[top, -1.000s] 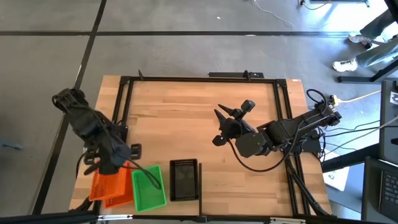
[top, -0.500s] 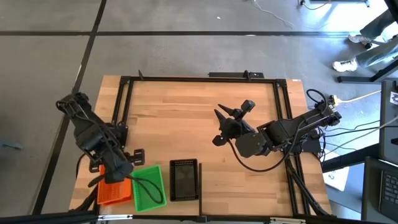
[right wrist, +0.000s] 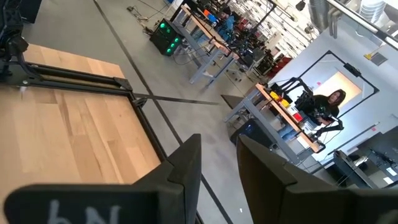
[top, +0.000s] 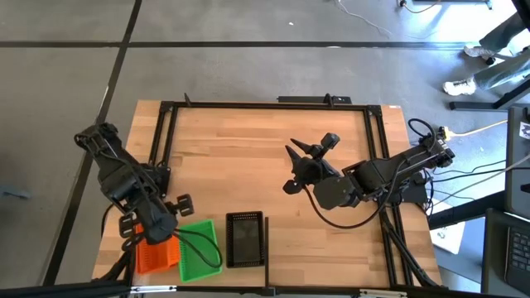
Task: Stack baskets on shelf by color
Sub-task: Stack the orange basket on top of the other orange baskets on the shelf, then return to home Position
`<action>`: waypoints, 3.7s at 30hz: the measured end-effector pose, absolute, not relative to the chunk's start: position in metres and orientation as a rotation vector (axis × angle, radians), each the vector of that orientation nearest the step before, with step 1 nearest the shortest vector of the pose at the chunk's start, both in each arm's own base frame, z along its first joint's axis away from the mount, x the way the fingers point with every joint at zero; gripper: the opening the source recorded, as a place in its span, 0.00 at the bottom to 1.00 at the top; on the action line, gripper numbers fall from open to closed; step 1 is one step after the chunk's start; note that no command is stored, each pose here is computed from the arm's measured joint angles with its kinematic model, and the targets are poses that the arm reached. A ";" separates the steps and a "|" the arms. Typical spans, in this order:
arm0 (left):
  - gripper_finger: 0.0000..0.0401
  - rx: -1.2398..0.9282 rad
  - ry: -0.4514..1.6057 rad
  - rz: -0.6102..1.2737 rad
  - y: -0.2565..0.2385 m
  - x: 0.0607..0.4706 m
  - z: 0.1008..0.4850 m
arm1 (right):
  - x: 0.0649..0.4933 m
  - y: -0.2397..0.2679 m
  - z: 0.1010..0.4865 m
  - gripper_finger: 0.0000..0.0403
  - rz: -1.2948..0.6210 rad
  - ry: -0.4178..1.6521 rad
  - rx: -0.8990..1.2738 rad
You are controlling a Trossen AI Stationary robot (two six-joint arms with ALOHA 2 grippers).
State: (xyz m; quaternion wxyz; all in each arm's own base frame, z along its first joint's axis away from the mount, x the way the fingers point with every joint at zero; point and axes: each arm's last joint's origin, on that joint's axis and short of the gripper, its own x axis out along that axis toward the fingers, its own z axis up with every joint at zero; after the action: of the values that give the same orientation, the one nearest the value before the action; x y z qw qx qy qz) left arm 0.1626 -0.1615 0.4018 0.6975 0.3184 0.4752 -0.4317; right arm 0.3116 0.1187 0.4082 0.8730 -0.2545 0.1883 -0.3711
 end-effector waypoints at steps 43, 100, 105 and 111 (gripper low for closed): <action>0.01 0.545 0.967 -0.969 -0.162 0.168 0.433 | 0.319 0.140 0.401 0.26 0.030 0.432 -0.197; 0.00 0.156 0.628 -0.436 -0.082 0.083 0.507 | 0.297 0.133 0.423 0.26 0.166 0.378 -0.180; 0.00 0.095 0.503 -0.357 -0.059 0.063 0.510 | 0.273 0.122 0.435 0.26 0.170 0.403 -0.212; 0.00 0.046 0.413 -0.342 -0.045 0.052 0.499 | 0.227 0.100 0.458 0.26 0.169 0.397 -0.208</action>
State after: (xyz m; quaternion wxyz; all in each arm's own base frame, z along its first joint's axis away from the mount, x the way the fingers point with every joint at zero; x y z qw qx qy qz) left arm 0.0515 -0.0449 0.4995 0.9640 0.0229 0.2041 -0.1690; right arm 0.2271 0.0997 0.4579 0.9715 -0.1032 0.1964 0.0838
